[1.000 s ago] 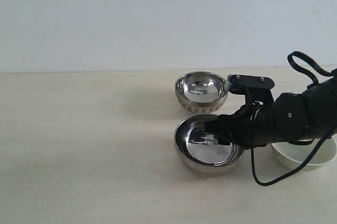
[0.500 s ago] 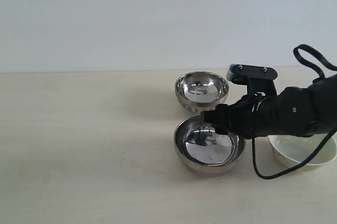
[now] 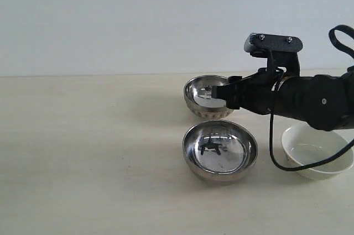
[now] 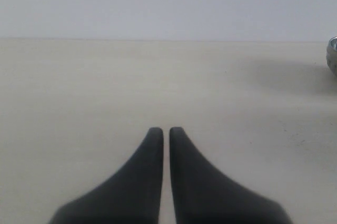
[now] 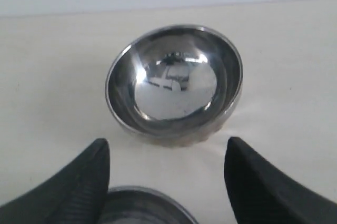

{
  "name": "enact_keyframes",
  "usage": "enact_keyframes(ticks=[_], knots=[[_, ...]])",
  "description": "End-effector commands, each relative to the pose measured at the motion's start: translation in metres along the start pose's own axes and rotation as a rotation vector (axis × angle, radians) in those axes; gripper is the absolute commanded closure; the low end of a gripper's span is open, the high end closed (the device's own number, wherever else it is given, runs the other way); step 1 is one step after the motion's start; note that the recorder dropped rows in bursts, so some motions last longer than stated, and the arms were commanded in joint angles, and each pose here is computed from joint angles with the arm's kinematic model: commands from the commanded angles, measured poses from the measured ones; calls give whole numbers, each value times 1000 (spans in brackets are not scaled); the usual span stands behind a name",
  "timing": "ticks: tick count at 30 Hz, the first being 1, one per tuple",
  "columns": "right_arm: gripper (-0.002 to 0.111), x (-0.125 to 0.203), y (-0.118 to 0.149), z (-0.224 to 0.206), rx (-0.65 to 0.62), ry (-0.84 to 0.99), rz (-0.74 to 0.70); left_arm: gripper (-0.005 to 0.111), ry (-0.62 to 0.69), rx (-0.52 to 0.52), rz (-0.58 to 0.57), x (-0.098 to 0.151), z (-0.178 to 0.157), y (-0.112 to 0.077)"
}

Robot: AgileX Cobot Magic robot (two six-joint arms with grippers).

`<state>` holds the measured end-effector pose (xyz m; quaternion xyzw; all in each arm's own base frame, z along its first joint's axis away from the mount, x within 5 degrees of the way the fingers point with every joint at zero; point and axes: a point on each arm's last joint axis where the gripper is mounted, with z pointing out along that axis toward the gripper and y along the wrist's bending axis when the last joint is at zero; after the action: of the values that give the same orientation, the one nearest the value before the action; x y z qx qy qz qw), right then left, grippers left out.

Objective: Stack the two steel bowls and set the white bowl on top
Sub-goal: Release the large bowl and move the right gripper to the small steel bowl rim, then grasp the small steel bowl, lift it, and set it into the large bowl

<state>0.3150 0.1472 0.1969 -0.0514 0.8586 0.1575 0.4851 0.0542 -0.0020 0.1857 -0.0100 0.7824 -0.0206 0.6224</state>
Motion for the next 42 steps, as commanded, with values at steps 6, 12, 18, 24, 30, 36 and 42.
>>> enact_keyframes(ticks=[6, 12, 18, 24, 30, 36, 42], knots=[[51, -11, -16, 42, 91, -61, 92, 103, -7, 5, -4, 0, 0, 0], [51, -16, -60, 91, 173, 84, 267, 103, -7, 5, -4, 0, 0, 0], [51, -28, -58, 137, 128, 112, 240, 103, -7, 5, -4, 0, 0, 0], [51, -9, -61, 166, 115, 198, 228, 103, -7, 5, -4, 0, 0, 0], [105, 1, -63, 170, 115, 238, 222, 103, -7, 5, -4, 0, 0, 0], [108, -5, -61, 170, 105, 230, 219, 103, -7, 5, -4, 0, 0, 0], [108, -43, -46, 143, 50, 208, 192, 103, -7, 5, -4, 0, 0, 0]])
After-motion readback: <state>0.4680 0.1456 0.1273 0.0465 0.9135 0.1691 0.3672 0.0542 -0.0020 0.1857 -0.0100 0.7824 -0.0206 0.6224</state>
